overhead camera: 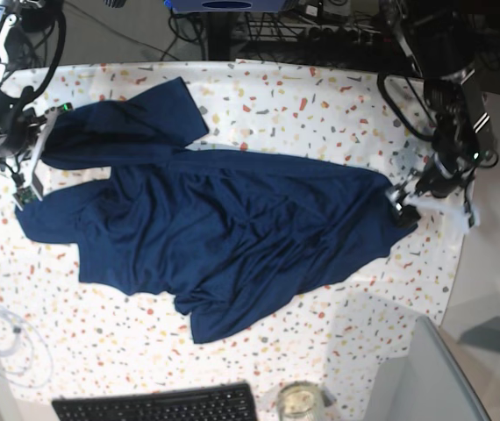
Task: Layout the t-shirt on the table in an organized manner, then fold the t-shirt properly
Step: 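Hold the shirt edge with the left gripper while the right gripper holds its corner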
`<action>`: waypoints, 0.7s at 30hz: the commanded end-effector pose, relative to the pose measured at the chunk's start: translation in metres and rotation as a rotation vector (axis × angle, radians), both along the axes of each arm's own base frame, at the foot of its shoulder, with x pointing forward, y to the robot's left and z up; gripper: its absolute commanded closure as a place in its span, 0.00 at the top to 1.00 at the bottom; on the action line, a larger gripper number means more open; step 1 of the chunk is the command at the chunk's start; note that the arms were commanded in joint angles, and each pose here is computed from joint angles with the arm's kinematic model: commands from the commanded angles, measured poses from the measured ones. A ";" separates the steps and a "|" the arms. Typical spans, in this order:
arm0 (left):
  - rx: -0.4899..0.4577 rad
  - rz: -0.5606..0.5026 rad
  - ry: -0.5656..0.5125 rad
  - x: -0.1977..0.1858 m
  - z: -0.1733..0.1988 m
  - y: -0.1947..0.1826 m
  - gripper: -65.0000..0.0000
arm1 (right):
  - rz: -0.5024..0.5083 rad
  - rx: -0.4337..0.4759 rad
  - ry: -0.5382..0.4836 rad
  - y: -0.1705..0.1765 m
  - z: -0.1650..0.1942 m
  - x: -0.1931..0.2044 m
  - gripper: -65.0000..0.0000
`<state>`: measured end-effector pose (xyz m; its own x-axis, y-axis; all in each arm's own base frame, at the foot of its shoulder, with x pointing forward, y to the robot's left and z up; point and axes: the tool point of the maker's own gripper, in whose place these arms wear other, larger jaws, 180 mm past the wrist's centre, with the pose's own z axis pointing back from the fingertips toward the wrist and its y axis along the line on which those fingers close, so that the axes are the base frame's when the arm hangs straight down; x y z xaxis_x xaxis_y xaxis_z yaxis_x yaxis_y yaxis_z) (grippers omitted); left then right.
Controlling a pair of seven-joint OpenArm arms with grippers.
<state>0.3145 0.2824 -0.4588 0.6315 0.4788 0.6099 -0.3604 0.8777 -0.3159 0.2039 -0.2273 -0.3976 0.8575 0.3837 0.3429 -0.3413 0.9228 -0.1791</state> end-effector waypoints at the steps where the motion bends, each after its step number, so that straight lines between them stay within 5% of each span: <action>1: 0.003 0.010 -0.041 0.014 0.010 0.006 0.96 | 0.003 -0.012 -0.028 -0.004 0.007 0.006 0.00; 8: -0.078 0.018 0.030 0.024 -0.016 -0.006 0.91 | 0.005 -0.016 -0.032 -0.005 0.008 0.006 0.00; 18: -0.087 0.029 0.045 0.016 -0.022 -0.005 0.01 | 0.005 -0.014 -0.031 -0.005 0.008 0.006 0.00; 21: -0.064 0.028 0.038 0.010 -0.019 0.000 0.00 | 0.008 -0.008 -0.017 -0.004 0.003 0.005 0.00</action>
